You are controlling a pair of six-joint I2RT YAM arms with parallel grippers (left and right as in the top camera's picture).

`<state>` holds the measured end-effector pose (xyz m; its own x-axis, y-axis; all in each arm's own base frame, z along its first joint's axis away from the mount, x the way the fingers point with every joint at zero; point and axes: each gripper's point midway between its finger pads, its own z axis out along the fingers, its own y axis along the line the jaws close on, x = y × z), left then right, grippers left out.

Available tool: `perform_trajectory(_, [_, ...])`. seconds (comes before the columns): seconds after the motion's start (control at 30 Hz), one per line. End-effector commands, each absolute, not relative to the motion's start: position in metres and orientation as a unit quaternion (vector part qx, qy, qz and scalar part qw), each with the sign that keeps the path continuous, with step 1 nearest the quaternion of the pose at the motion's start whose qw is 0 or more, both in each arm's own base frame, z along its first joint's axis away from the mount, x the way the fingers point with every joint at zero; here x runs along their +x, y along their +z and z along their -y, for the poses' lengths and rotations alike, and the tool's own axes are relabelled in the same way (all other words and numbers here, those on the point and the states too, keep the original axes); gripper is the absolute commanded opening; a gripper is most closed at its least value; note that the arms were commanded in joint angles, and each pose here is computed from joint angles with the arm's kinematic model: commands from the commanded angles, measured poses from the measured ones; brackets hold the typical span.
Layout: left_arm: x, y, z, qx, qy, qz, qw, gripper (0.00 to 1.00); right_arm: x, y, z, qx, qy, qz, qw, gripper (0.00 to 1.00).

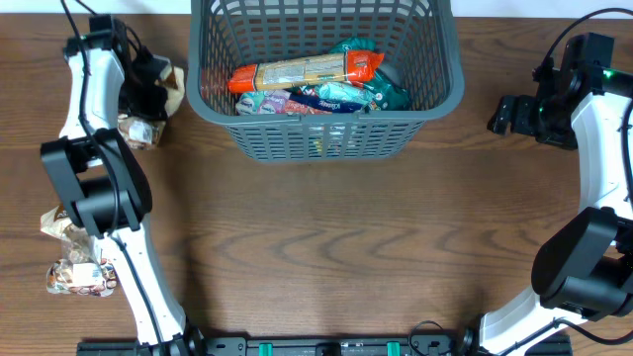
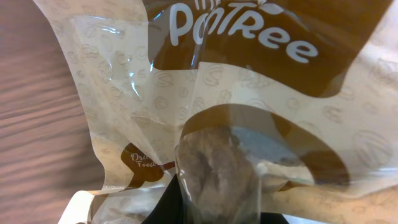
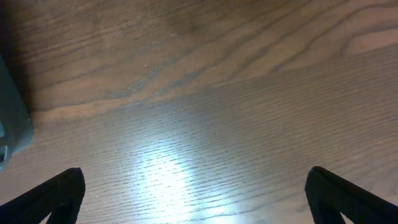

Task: Pack container
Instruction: 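Grasp the upper PanTree snack bag with the left gripper, then carry the PanTree bag into the basket and release it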

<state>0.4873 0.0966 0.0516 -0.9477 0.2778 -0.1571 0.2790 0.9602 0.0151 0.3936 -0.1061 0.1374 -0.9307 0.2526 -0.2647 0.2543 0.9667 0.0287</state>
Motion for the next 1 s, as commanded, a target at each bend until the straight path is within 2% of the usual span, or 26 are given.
perform_trajectory(0.0, [0.491, 0.148, -0.092, 0.109, 0.021, -0.979, 0.174, 0.06, 0.392, 0.136, 0.104, 0.125, -0.002, -0.983, 0.131, 0.99])
perform_trajectory(0.3, [0.451, 0.311, -0.095, 0.091, 0.112, -0.935, 0.325, 0.06, 0.392, 0.136, 0.104, 0.111, -0.004, -0.985, 0.131, 0.99])
perform_trajectory(0.43, [0.432, 0.363, -0.066, 0.114, 0.117, -0.907, 0.387, 0.06, 0.392, 0.136, 0.104, 0.108, -0.005, -0.985, 0.131, 0.99])
perform_trajectory(0.53, [0.425, 0.385, -0.025, 0.165, 0.109, -0.888, 0.415, 0.06, 0.392, 0.136, 0.104, 0.108, -0.005, -0.985, 0.131, 0.99])
perform_trajectory(0.77, [0.429, 0.413, 0.106, 0.393, 0.115, -0.779, 0.475, 0.06, 0.392, 0.136, 0.104, 0.106, -0.004, -0.986, 0.131, 0.99])
perform_trajectory(0.97, [0.456, 0.419, 0.178, 0.466, 0.084, -0.702, 0.532, 0.06, 0.392, 0.136, 0.104, 0.107, -0.004, -0.986, 0.130, 0.99])
